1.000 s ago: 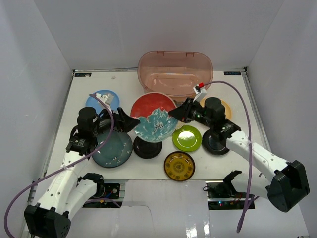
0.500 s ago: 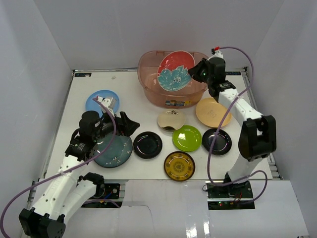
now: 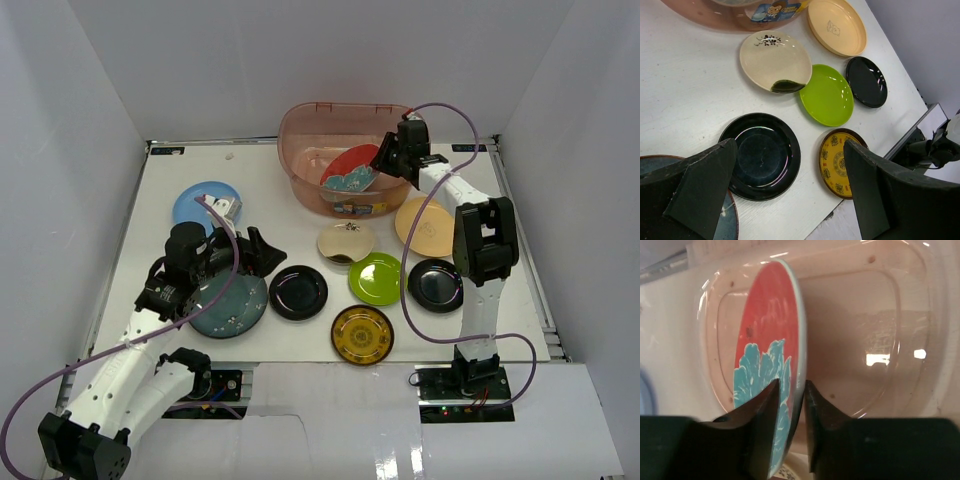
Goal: Place the plates into the plastic bin on the countertop
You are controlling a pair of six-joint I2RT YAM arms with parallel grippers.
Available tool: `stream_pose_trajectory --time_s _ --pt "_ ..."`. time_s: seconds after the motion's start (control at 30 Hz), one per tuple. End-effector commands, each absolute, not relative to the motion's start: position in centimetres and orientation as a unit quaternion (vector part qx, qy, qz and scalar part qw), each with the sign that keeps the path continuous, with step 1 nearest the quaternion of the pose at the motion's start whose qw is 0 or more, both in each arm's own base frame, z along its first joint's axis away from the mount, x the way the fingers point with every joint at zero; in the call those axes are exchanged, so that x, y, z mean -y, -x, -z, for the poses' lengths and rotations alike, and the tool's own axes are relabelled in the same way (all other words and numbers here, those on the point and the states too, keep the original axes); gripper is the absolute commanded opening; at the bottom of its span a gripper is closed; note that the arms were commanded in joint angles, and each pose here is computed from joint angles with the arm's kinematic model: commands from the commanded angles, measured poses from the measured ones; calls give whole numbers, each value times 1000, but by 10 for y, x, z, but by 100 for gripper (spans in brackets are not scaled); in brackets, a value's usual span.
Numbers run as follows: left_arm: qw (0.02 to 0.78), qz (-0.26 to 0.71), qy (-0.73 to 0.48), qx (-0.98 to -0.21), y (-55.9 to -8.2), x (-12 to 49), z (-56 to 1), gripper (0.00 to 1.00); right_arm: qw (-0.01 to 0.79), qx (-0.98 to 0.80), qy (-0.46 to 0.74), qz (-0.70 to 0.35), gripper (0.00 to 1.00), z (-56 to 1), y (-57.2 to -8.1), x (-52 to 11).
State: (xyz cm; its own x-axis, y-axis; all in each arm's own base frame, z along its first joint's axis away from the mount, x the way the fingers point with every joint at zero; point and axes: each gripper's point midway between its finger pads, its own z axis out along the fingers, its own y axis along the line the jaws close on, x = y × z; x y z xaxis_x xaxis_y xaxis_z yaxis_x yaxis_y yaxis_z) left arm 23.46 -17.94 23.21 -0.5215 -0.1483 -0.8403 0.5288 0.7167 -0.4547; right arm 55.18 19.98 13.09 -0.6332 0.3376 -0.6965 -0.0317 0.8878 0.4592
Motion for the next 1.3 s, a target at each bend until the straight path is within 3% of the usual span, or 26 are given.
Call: stream_pose_trajectory --time_s 0.0,0.03,0.1,0.2,0.3,0.43,0.47,0.57,0.6,0.63,0.73,0.77,0.8,0.83,0.9,0.93,1.0,1.1,1.13,1.27 --pt "476 363 -131 -790 -233 182 -233 98 513 -819 -69 -247 41 -216 -574 -205" --pt "475 363 -131 -791 -233 183 -232 98 498 -832 -71 -235 57 -206 -570 -202" --pt "475 362 -128 -791 -235 182 -232 98 500 -839 -70 -201 74 -203 -574 -195" --pt "476 364 -124 -791 -236 180 -231 98 491 -856 -54 -150 91 -194 -573 -185" --pt "476 367 -121 -790 -237 178 -231 98 486 -867 -35 -109 98 -183 -573 -175" --pt "482 362 -111 -790 -240 173 -232 98 481 -871 -17 -99 98 -188 -567 -173" --pt "486 357 -105 -791 -242 170 -231 98 501 -856 -5 -128 98 -213 -563 -183" --pt "496 347 -93 -790 -246 162 -235 98 512 -838 33 -188 89 -238 -535 -212" --pt "507 336 -86 -789 -250 158 -237 98 534 -817 52 -210 86 -271 -514 -229" --pt "518 326 -80 -787 -253 153 -243 98 546 -802 73 -232 76 -285 -502 -244" --pt "555 276 -28 -784 -265 123 -253 98 546 -773 140 -290 58 -300 -435 -290" --pt "564 263 -11 -783 -269 114 -257 98 517 -785 157 -301 53 -271 -411 -299" --pt "562 250 6 -788 -271 107 -254 98 520 -766 182 -332 47 -282 -381 -320" --pt "566 227 44 -791 -277 93 -253 98 490 -768 200 -362 37 -259 -357 -333" --pt "566 201 88 -795 -283 78 -250 98 453 -759 232 -405 34 -246 -317 -361" --pt "570 175 122 -794 -287 64 -248 98 439 -756 245 -420 27 -239 -303 -371" --pt "570 153 158 -792 -288 49 -245 98 399 -750 277 -450 26 -219 -275 -398" --pt "567 129 191 -791 -289 36 -240 98 347 -749 314 -469 35 -195 -252 -435" --pt "565 126 198 -791 -289 33 -238 98 334 -751 324 -467 44 -188 -248 -444" --pt "559 115 210 -794 -289 28 -232 98 264 -769 354 -462 63 -136 -238 -479"
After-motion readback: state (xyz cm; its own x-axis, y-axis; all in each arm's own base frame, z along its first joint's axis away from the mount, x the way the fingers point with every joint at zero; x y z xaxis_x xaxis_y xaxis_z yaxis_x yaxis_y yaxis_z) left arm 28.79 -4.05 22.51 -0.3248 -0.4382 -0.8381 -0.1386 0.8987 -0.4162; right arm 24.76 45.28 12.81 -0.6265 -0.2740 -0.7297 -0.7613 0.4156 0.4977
